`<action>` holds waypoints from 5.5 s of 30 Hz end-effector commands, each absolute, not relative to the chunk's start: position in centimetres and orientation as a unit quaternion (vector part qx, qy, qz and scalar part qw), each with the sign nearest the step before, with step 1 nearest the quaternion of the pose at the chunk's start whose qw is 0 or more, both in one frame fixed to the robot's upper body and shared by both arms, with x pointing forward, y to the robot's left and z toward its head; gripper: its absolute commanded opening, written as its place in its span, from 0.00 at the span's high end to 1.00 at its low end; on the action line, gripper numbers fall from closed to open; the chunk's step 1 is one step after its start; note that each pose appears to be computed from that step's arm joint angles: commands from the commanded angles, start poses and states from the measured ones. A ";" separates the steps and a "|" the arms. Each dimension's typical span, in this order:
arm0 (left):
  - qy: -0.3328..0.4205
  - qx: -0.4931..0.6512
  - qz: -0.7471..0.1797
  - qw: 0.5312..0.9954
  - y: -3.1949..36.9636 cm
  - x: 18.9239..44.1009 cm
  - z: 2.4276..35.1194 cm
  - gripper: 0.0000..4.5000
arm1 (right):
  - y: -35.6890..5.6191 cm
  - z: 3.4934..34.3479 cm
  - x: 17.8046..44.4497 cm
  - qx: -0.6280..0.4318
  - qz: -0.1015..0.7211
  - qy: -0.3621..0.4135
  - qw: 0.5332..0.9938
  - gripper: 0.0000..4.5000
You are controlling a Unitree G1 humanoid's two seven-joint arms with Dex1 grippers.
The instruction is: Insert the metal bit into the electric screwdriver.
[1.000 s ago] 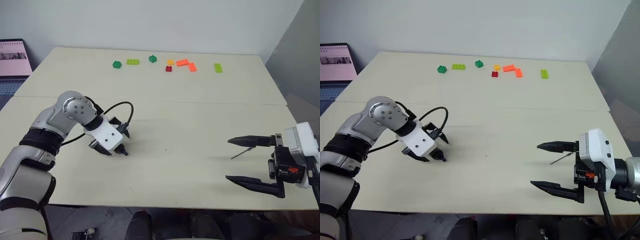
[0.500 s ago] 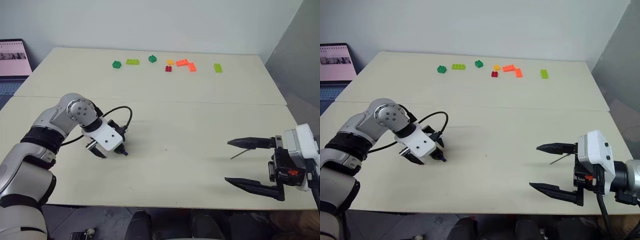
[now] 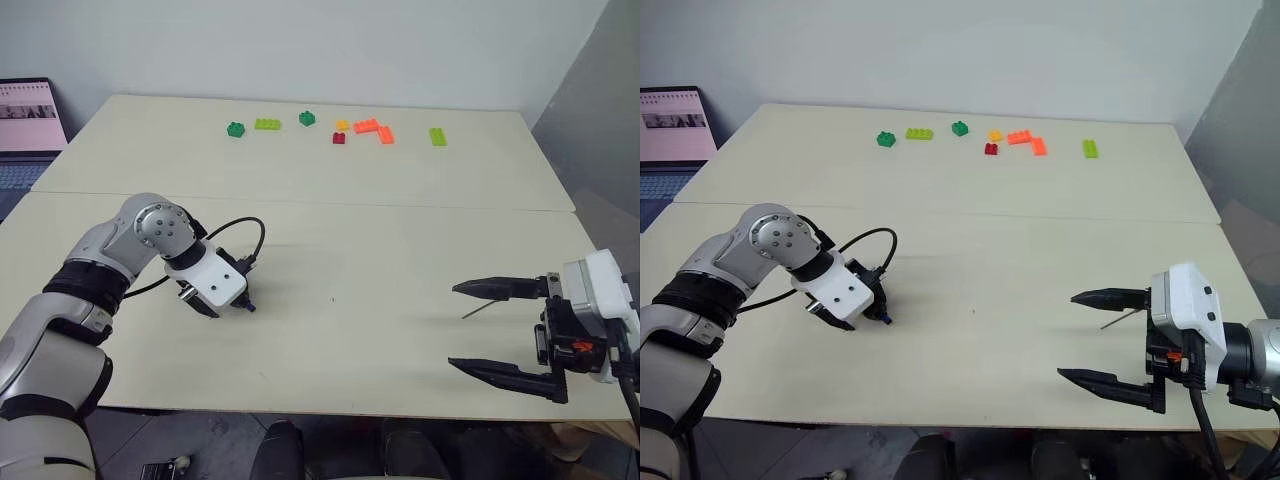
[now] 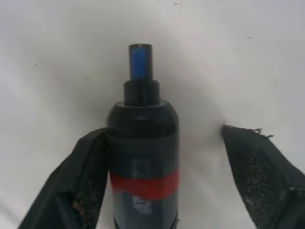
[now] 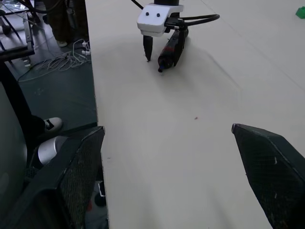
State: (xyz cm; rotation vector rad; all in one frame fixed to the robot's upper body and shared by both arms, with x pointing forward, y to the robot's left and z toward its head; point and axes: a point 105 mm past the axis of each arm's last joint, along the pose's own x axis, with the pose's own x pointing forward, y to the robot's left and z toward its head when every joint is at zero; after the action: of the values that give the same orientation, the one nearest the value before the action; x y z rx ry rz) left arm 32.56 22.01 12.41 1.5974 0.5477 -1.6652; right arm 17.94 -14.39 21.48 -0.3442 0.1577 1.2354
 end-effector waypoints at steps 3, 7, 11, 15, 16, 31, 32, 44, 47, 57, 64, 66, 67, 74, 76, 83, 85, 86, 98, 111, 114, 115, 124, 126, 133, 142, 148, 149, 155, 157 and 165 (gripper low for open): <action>0.196 0.621 -0.651 0.391 21.6 32.7 12.0 0.50 | -14.2 21.9 17.8 -0.175 0.577 0.063 0.796 0.00; 0.194 0.615 -0.655 0.394 21.6 32.3 11.8 0.62 | -14.2 21.9 17.7 -0.173 0.576 0.064 0.796 0.00; 0.196 0.586 -0.659 0.429 21.8 31.7 12.2 0.63 | -14.2 21.9 17.8 -0.171 0.575 0.065 0.797 0.00; 0.161 0.503 -0.648 0.548 20.1 32.7 15.2 0.63 | -14.3 22.1 17.8 -0.167 0.574 0.063 0.799 0.00; 0.148 0.481 -0.643 0.578 19.6 33.0 16.1 0.63 | -14.3 22.1 17.9 -0.166 0.573 0.063 0.800 0.00; -0.059 0.165 -0.472 0.864 12.0 36.4 20.3 0.63 | -13.9 22.9 19.2 -0.142 0.568 0.038 0.810 0.00; -0.072 0.146 -0.461 0.873 11.5 36.5 20.4 0.63 | -13.7 23.1 19.4 -0.140 0.567 0.031 0.811 0.00; -0.171 0.052 -0.383 0.906 8.1 37.6 21.5 0.63 | -12.6 23.6 20.4 -0.138 0.563 0.007 0.815 0.00; -0.152 0.057 -0.384 0.909 8.3 37.3 19.7 0.63 | -12.6 23.8 20.5 -0.140 0.561 0.005 0.816 0.00; -0.123 0.058 -0.350 0.927 11.3 36.2 18.0 0.63 | -12.6 23.8 20.5 -0.146 0.561 0.004 0.815 0.00; -0.118 0.048 -0.341 0.931 12.5 35.4 18.8 0.63 | -12.7 23.9 20.8 -0.148 0.562 0.001 0.814 0.00; -0.119 0.048 -0.342 0.931 12.5 35.4 19.1 0.63 | -12.7 23.9 21.0 -0.149 0.562 0.000 0.814 0.00; -0.119 0.047 -0.342 0.931 12.5 35.4 19.2 0.63 | -12.7 23.8 21.0 -0.150 0.562 0.000 0.814 0.00; -0.121 0.053 -0.363 0.922 11.8 35.0 19.6 0.63 | -12.9 23.7 21.3 -0.158 0.561 -0.002 0.813 0.00; -0.117 0.062 -0.381 0.915 11.6 34.5 19.3 0.63 | -13.0 23.6 21.3 -0.161 0.559 -0.002 0.813 0.00; -0.114 0.071 -0.393 0.909 11.8 34.1 19.3 0.63 | -13.0 23.4 21.4 -0.167 0.561 -0.002 0.810 0.00; -0.114 0.074 -0.394 0.909 11.9 34.1 19.4 0.63 | -13.1 23.4 21.4 -0.170 0.562 -0.002 0.810 0.00; -0.114 0.074 -0.393 0.909 12.0 34.1 19.4 0.63 | -13.1 23.4 21.5 -0.171 0.562 -0.002 0.809 0.00; -0.121 0.080 -0.385 0.912 12.6 33.9 19.7 0.63 | -13.1 23.3 21.6 -0.178 0.561 -0.005 0.808 0.00; -0.187 0.047 -0.424 0.885 8.7 33.5 22.8 0.63 | -13.9 22.8 21.9 -0.194 0.544 0.016 0.816 0.00; -0.199 0.031 -0.441 0.875 7.0 33.7 23.3 0.63 | -14.2 22.6 22.0 -0.196 0.537 0.027 0.820 0.00; -0.199 0.028 -0.447 0.872 6.5 33.8 23.2 0.63 | -14.4 22.6 22.0 -0.198 0.534 0.029 0.822 0.00; -0.170 0.045 -0.501 0.847 3.9 33.1 21.2 0.63 | -21.0 18.8 24.3 -0.360 0.443 0.181 0.801 0.00; -0.165 0.050 -0.504 0.847 3.9 33.0 20.7 0.63 | -22.4 17.6 24.3 -0.401 0.461 0.222 0.760 0.00; -0.156 0.052 -0.506 0.846 3.7 33.0 20.0 0.63 | -24.7 15.3 26.6 -0.492 0.519 0.266 0.646 0.00; -0.154 0.054 -0.499 0.851 3.9 32.7 19.7 0.63 | -25.0 13.9 30.5 -0.528 0.556 0.291 0.572 0.00; -0.154 0.054 -0.491 0.856 4.1 32.7 19.6 0.63 | -25.6 13.1 31.5 -0.536 0.564 0.304 0.549 0.00; -0.154 0.054 -0.491 0.856 4.1 32.6 19.6 0.63 | -25.6 13.1 31.6 -0.535 0.566 0.304 0.548 0.00; -0.154 0.058 -0.485 0.859 4.4 32.7 19.6 0.63 | -25.3 12.1 31.7 -0.538 0.576 0.300 0.537 0.00; -0.154 0.060 -0.484 0.859 4.5 32.7 19.6 0.63 | -25.1 12.0 31.7 -0.540 0.580 0.296 0.533 0.04; -0.152 0.064 -0.481 0.861 4.9 32.7 19.5 0.63 | -25.4 11.4 32.0 -0.557 0.579 0.304 0.512 0.43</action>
State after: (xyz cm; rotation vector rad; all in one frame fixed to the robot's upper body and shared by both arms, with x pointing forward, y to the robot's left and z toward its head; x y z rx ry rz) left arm 33.35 4.75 17.64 0.1191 -0.2333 -1.0111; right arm 31.92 -25.13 11.26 -1.3146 0.7095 1.3844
